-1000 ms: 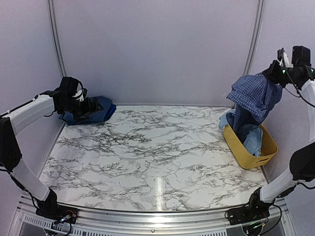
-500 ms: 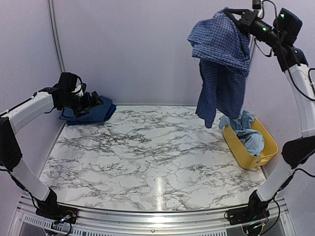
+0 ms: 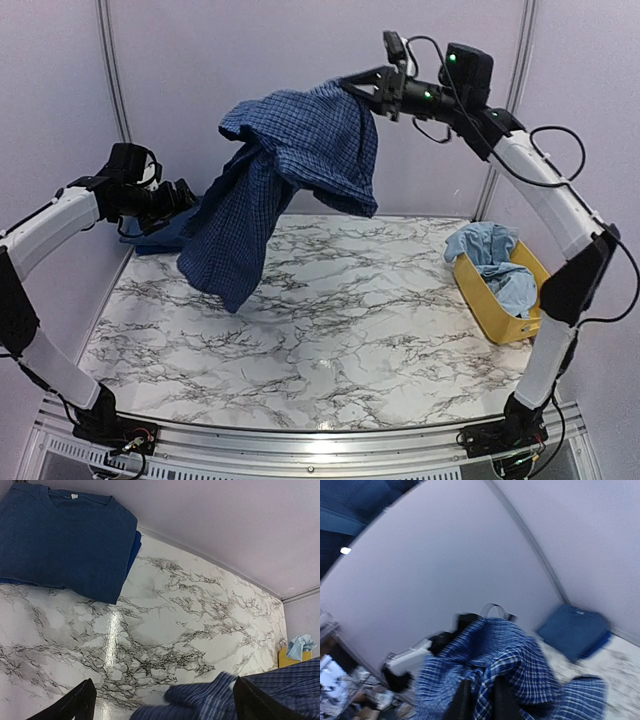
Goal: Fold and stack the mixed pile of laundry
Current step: Place the crumpled T-shirt at the center of the board, then pick up the crumpled T-shirt from the center of the board.
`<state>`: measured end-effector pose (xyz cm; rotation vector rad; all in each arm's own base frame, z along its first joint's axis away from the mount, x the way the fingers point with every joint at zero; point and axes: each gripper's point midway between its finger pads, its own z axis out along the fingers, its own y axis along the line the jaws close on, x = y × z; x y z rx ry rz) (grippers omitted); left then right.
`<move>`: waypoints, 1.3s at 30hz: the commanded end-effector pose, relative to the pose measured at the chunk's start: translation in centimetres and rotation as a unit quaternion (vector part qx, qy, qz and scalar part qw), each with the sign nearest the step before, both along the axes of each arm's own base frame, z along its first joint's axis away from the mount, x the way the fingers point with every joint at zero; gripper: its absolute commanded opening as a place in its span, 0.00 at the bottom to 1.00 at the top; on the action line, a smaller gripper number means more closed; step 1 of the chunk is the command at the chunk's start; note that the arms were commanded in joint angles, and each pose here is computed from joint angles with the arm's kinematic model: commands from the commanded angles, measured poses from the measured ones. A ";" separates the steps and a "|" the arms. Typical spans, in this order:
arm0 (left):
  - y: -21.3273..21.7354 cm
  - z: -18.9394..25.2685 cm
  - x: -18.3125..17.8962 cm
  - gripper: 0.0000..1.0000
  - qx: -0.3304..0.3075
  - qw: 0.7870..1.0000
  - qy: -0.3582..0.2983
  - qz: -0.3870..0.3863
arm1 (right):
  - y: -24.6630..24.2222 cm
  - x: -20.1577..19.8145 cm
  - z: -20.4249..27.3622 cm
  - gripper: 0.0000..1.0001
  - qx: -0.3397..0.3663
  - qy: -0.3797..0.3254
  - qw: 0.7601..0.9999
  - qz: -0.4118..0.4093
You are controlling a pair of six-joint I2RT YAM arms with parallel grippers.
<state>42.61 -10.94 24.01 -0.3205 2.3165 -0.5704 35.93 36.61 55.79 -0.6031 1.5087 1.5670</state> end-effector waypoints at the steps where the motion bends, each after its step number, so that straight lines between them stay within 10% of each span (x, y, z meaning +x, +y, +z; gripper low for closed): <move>1: 2.3 1.3 -1.7 0.99 0.017 0.999 -0.015 0.036 | -15.0 5.3 -10.7 0.38 -0.157 0.081 0.961 -0.213; 6: 2.4 0.7 -3.3 0.99 0.024 0.999 -0.013 0.023 | -21.6 5.5 -22.7 0.79 -0.300 0.190 0.895 -0.270; 17: 0.0 -3.9 -6.9 0.99 0.037 0.997 0.053 -0.049 | -10.5 1.0 -30.2 0.73 -0.382 0.170 0.902 -0.111; 29: -1.8 -10.4 -12.8 0.99 0.037 0.984 0.161 -0.060 | 1.2 -7.1 -41.4 0.73 -0.553 0.097 0.827 0.041; 39: -2.4 -14.3 -13.5 0.91 0.066 0.972 0.217 -0.066 | 3.6 -3.5 -44.3 0.73 -0.640 0.038 0.767 -0.029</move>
